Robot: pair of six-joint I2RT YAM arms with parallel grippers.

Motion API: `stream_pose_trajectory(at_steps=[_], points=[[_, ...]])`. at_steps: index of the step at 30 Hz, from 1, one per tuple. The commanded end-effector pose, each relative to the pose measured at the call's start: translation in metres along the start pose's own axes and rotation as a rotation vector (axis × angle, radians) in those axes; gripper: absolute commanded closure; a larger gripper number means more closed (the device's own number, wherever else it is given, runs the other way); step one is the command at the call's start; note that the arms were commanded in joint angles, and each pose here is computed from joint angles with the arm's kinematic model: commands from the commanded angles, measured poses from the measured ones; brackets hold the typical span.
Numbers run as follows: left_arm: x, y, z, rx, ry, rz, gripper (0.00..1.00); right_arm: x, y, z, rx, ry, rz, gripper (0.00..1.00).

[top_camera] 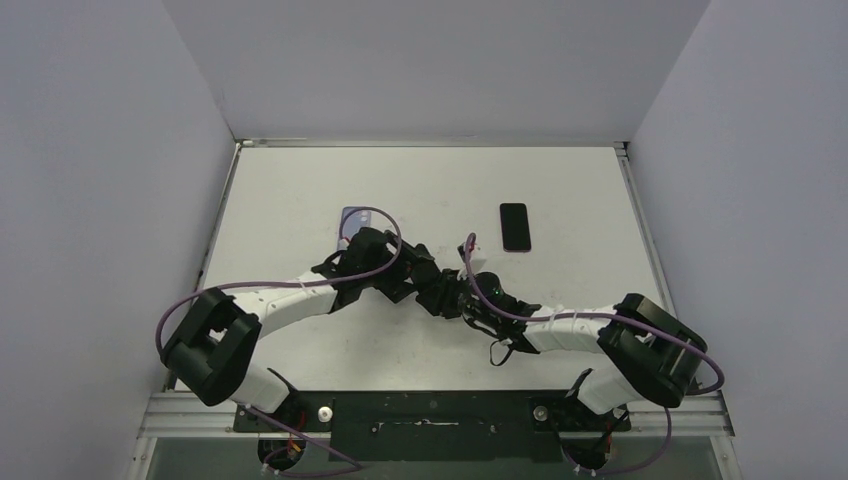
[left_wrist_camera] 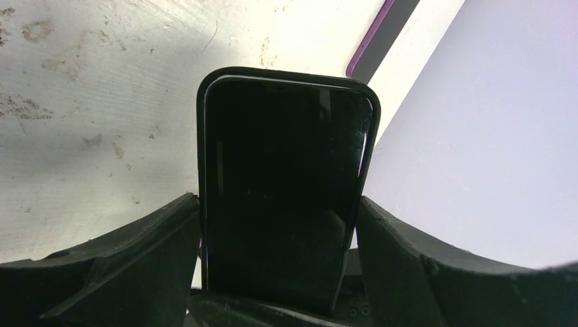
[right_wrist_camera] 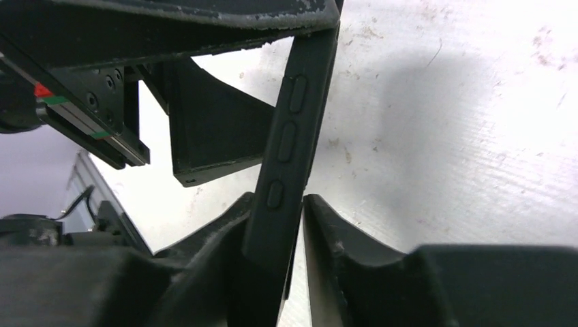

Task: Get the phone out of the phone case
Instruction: Pick up the phone at the center of the board, then adjust the phone.

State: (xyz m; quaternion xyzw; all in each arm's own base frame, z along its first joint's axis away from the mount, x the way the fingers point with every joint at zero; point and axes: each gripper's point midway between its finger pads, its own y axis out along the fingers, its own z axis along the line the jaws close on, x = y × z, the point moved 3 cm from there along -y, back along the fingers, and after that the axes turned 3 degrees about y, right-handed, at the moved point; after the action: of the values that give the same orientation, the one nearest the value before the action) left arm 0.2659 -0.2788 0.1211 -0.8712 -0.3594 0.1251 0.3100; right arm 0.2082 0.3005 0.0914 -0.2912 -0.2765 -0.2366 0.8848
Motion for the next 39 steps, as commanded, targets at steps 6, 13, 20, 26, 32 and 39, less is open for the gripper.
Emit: stream_pose_trajectory(at_steps=[6,13,20,26,32,39], points=[[0.004,-0.02,-0.042,-0.18,0.051,-0.029,0.65,0.023,-0.014,0.017,0.051,-0.126,-0.08,1.0],[0.014,-0.039,-0.056,-0.21,0.354,-0.089,0.31,0.037,-0.032,0.015,0.074,-0.244,-0.019,1.0],[0.03,-0.079,-0.073,-0.253,0.9,-0.221,0.13,0.063,-0.06,0.01,0.086,-0.359,0.055,1.0],[0.023,-0.115,-0.087,-0.412,1.435,-0.246,0.12,0.071,-0.075,0.018,0.104,-0.483,0.177,1.0],[0.019,-0.13,-0.087,-0.455,1.799,-0.219,0.12,0.08,-0.087,0.04,0.184,-0.604,0.233,1.0],[-0.009,-0.143,-0.087,-0.683,2.035,-0.094,0.12,0.073,-0.095,0.06,0.281,-0.78,0.307,1.0]])
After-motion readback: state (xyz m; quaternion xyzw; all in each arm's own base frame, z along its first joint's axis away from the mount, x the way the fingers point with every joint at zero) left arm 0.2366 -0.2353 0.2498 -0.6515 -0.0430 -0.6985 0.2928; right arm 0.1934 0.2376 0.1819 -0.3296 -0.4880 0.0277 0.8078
